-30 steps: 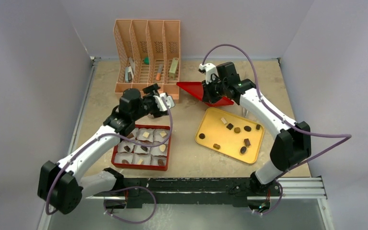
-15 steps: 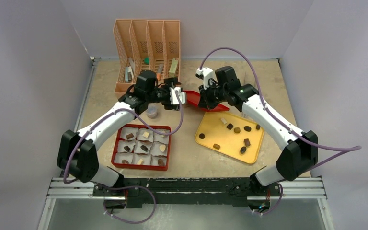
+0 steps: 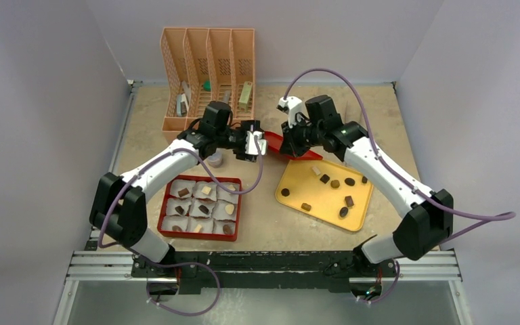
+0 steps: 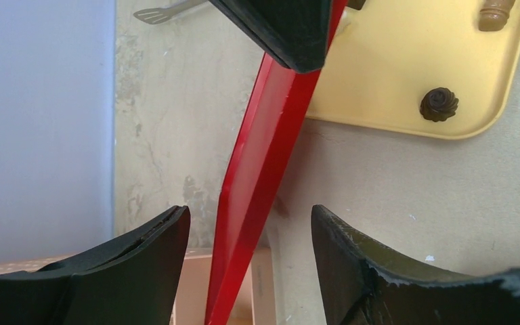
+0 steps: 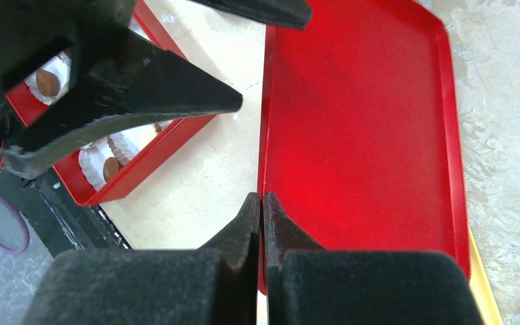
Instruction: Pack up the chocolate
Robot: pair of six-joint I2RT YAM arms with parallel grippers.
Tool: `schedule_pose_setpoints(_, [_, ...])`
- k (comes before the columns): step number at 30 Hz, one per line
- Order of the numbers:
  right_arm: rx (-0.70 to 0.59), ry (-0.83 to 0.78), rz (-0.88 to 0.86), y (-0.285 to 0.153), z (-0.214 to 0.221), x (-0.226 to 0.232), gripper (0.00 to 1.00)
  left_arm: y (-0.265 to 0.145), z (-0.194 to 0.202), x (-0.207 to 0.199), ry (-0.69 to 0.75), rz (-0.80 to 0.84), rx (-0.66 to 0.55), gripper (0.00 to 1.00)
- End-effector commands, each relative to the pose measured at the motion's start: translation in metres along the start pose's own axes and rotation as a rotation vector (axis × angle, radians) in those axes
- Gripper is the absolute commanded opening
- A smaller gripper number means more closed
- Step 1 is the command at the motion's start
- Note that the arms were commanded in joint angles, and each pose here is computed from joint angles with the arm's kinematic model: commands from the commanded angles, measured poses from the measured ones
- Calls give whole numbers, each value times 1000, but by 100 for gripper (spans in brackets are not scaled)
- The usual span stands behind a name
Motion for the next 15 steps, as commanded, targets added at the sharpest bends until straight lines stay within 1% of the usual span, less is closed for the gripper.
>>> schedule_pose_setpoints(1, [-104, -39, -70, -19, -22, 22, 0, 8, -11, 12, 70, -15, -64, 65])
schedule_pose_setpoints(4, [-120, -46, -82, -23, -25, 25, 0, 13, -7, 9, 72, -14, -62, 64])
schedule_pose_setpoints(11, [-123, -23, -117, -27, -25, 33, 0, 17, -6, 23, 83, -66, -60, 56])
schedule_pose_setpoints(15, [-140, -29, -146, -32, -28, 40, 0, 20, -7, 23, 77, -62, -68, 49])
Point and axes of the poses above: each gripper's point midway between its finger pads, its own y axis out along the fingers, its own x axis along the line the jaws close on, z = x × y, the point moved 2 cm from there along -y, back along the fingers, and after that the axes turned 13 degrees about y, right-handed, at the moved point
